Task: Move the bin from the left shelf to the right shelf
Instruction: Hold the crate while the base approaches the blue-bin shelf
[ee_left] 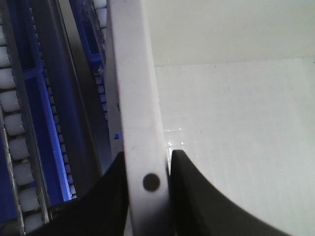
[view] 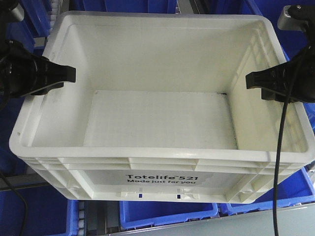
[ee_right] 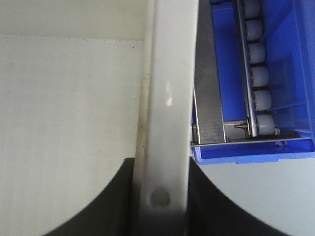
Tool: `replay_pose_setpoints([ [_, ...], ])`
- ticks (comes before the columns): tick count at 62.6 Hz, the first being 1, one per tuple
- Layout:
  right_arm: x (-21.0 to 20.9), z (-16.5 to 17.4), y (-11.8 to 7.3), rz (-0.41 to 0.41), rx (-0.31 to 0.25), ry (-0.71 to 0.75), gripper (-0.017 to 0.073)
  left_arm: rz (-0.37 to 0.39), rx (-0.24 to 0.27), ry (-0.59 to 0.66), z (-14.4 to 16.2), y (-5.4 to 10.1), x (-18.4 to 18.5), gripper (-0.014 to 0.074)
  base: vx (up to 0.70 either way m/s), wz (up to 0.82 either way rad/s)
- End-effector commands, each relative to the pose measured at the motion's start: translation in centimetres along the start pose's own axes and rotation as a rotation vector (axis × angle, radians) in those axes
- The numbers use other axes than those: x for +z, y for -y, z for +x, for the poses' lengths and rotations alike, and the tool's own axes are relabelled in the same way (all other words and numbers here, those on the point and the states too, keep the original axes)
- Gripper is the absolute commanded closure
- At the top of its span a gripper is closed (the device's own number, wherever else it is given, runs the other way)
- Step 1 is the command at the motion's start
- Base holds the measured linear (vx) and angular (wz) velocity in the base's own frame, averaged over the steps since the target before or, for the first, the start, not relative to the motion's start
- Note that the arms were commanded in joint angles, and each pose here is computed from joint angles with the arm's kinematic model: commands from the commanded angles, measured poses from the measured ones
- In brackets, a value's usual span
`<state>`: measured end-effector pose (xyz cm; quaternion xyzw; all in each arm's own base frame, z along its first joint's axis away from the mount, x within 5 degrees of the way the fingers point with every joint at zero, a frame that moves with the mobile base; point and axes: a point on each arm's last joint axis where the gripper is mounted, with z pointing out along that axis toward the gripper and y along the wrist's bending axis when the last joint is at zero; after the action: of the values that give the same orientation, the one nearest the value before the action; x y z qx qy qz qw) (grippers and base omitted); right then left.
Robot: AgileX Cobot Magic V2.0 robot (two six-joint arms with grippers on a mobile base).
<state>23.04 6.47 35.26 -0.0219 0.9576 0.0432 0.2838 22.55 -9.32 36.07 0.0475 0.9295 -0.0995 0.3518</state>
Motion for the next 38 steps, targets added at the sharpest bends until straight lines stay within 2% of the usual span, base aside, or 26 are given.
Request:
replay_pose_setpoints([
  [1, -2.2, -1.58, 0.67, 0.032, -0.046, 0.183, 0.0564, 0.018, 0.046, 0.169, -1.59, 0.08, -2.28, 0.06, 0.06, 0.12],
  [38, -2.2, -1.58, 0.67, 0.032, -0.046, 0.183, 0.0564, 0.018, 0.046, 0.169, -1.59, 0.08, -2.28, 0.06, 0.04, 0.1],
])
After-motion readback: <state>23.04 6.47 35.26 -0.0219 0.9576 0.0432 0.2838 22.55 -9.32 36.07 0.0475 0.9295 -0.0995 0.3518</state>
